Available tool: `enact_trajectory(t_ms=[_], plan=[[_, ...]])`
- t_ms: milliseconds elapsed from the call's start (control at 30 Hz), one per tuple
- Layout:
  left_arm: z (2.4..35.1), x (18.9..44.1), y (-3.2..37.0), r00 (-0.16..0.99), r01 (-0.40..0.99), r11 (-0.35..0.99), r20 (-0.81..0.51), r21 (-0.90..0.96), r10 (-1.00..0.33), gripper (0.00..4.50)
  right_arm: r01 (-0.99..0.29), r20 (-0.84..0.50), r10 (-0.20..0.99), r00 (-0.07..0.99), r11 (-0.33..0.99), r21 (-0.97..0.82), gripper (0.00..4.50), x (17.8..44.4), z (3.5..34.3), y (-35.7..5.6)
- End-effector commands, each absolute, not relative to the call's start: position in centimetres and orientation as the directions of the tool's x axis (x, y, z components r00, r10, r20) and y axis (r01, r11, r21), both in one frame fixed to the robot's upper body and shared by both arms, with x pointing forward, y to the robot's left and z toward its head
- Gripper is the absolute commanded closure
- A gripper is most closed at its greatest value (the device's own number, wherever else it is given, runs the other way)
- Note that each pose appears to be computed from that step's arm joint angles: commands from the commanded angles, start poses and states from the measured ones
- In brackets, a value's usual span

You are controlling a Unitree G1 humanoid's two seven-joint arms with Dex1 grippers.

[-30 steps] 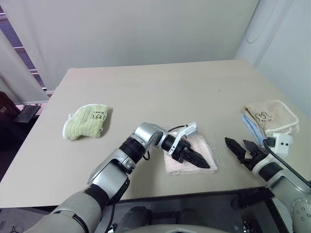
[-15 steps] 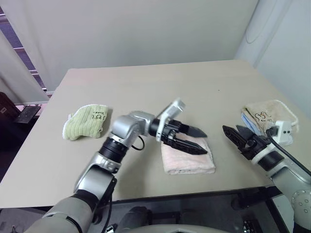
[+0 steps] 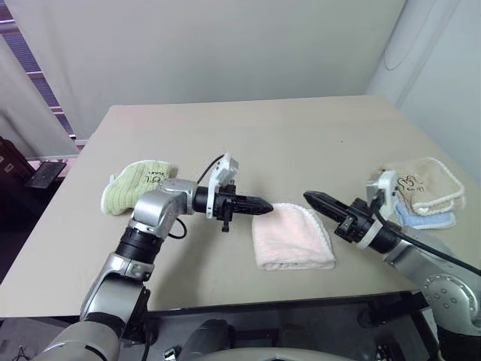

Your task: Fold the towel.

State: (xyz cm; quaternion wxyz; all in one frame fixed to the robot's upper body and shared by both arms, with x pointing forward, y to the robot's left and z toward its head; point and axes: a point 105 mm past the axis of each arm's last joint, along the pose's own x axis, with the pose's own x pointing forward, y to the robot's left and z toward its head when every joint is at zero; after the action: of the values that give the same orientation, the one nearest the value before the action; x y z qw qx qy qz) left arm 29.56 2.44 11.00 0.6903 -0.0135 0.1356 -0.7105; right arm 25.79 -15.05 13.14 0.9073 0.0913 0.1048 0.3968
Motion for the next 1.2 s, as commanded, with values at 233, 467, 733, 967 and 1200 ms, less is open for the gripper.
enact_trajectory(t_ms=[233,467,733,967,1200], plan=[[4.2,28.8,-1.1,-0.005,0.988,0.036,-0.269,-0.15,-0.963,4.46,-0.643,-0.32,0.704,0.634,0.71,0.288,4.5,26.1,5.1,-15.3],[2.5,28.1,-0.9,-0.071,0.987,-0.021,-0.32,-0.157,-0.945,4.46,-0.652,-0.378,0.709,0.595,0.701,0.288,4.5,24.9,2.9,-15.2],[5.8,29.6,-0.2,-0.062,0.98,-0.019,-0.216,-0.196,-0.974,3.58,-0.683,-0.224,0.747,0.625,0.663,0.306,3.6,25.7,6.8,-14.7],[11.3,31.5,3.5,0.016,0.974,0.052,-0.162,-0.221,-0.987,1.13,-0.731,-0.009,0.768,0.641,0.614,0.299,1.13,25.4,13.9,-15.4],[9.0,31.7,9.3,0.06,0.821,0.247,-0.352,-0.515,-0.934,0.04,-0.605,-0.056,0.688,0.723,0.67,0.431,0.04,26.4,14.3,-18.2]])
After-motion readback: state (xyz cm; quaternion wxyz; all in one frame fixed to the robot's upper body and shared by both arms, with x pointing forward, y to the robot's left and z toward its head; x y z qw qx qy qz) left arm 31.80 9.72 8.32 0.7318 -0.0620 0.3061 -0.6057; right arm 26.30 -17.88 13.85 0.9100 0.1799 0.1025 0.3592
